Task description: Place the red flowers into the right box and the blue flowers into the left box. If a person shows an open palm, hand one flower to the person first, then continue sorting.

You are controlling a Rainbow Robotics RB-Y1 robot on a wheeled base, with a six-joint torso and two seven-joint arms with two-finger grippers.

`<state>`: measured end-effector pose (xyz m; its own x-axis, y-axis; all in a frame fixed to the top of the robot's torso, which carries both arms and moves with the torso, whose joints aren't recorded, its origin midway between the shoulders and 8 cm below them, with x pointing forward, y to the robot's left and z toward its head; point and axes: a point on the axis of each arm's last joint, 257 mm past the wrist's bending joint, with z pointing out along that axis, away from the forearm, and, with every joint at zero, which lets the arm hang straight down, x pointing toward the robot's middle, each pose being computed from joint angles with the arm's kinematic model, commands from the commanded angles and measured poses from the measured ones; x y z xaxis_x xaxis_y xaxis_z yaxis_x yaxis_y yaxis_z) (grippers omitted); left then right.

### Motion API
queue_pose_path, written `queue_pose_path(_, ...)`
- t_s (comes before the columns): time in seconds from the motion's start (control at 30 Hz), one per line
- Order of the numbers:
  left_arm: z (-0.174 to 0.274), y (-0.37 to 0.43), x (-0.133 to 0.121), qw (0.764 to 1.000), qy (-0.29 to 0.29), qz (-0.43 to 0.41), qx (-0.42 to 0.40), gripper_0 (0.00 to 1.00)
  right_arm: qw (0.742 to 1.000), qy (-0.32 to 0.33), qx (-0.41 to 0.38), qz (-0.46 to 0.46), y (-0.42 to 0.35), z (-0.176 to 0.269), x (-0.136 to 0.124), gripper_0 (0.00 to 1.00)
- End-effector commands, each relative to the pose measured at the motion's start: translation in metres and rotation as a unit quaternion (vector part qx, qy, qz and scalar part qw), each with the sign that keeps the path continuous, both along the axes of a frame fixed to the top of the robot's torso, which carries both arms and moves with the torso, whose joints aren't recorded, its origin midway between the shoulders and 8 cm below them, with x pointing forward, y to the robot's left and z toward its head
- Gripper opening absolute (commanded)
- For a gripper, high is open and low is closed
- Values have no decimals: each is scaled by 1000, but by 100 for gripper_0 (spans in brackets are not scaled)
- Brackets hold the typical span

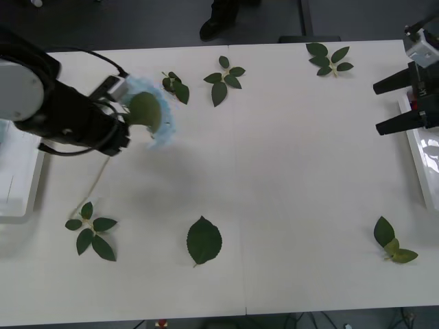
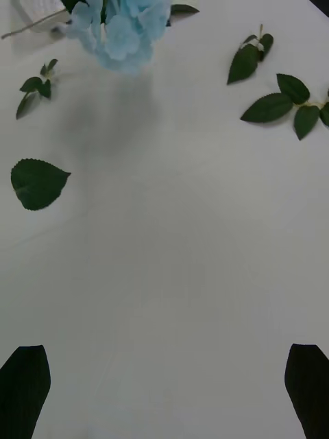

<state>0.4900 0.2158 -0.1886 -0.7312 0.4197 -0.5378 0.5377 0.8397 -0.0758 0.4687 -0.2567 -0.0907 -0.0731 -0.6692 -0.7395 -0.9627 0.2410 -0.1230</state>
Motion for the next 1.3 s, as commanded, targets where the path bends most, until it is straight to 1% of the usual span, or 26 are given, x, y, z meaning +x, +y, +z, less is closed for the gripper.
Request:
queue_pose_path(0.03, 92, 130, -4, 990, -26, 105, 91, 0, 999, -24, 20, 44, 48, -1, -15, 100)
queue_pose_path(0.07, 97, 144, -7, 988, -25, 112, 108, 0, 998, -29, 20, 45, 51, -2, -15, 100)
queue_pose_path(0.13, 111, 200, -21, 976, -19, 131, 175, 0, 998, -41, 20, 50, 63, -9, -17, 100)
queue_pose_path(0.17, 115, 216, -25, 971, -18, 138, 194, 0, 997, -45, 19, 52, 66, -10, -18, 100)
queue_pose_path(0.27, 127, 285, -39, 944, -27, 164, 286, 0, 996, -52, 15, 72, 88, -20, -25, 100)
queue_pose_path(0.3, 127, 285, -39, 944, -27, 164, 286, 0, 996, -52, 15, 72, 88, -20, -25, 100)
queue_pose_path(0.33, 131, 320, -45, 926, -36, 179, 331, 0, 995, -60, 20, 78, 100, -20, -26, 100)
queue_pose_path(0.4, 134, 345, -48, 912, -46, 190, 360, 0, 994, -67, 24, 81, 108, -20, -26, 100)
queue_pose_path(0.47, 134, 376, -45, 891, -62, 201, 401, 0, 994, -70, 33, 81, 116, -20, -26, 100)
queue_pose_path(0.5, 134, 380, -45, 889, -64, 203, 407, 0, 994, -70, 34, 82, 117, -20, -26, 100)
queue_pose_path(0.53, 128, 401, -48, 877, -63, 212, 427, 0, 994, -69, 37, 81, 120, -22, -26, 100)
queue_pose_path(0.67, 95, 436, -66, 872, -19, 232, 430, 0, 993, -67, 41, 83, 125, -24, -27, 100)
queue_pose_path(0.8, 68, 463, -82, 867, 11, 235, 438, 0, 993, -66, 41, 84, 125, -24, -28, 100)
queue_pose_path(0.93, 50, 479, -87, 866, 16, 210, 454, 0, 993, -67, 41, 83, 125, -24, -27, 100)
queue_pose_path(1.1, 31, 493, -90, 861, 24, 197, 468, 0, 993, -67, 41, 83, 125, -24, -27, 100)
queue_pose_path(1.2, 26, 493, -89, 859, 25, 187, 475, 1, 993, -67, 40, 84, 124, -24, -27, 100)
queue_pose_path(1.23, 20, 494, -87, 850, 28, 169, 498, 24, 993, -67, 40, 84, 124, -24, -27, 100)
queue_pose_path(1.27, 19, 495, -85, 845, 28, 161, 510, 45, 993, -67, 40, 84, 124, -24, -27, 100)
queue_pose_path(1.3, 20, 495, -83, 842, 25, 156, 516, 52, 993, -67, 40, 84, 124, -24, -27, 100)
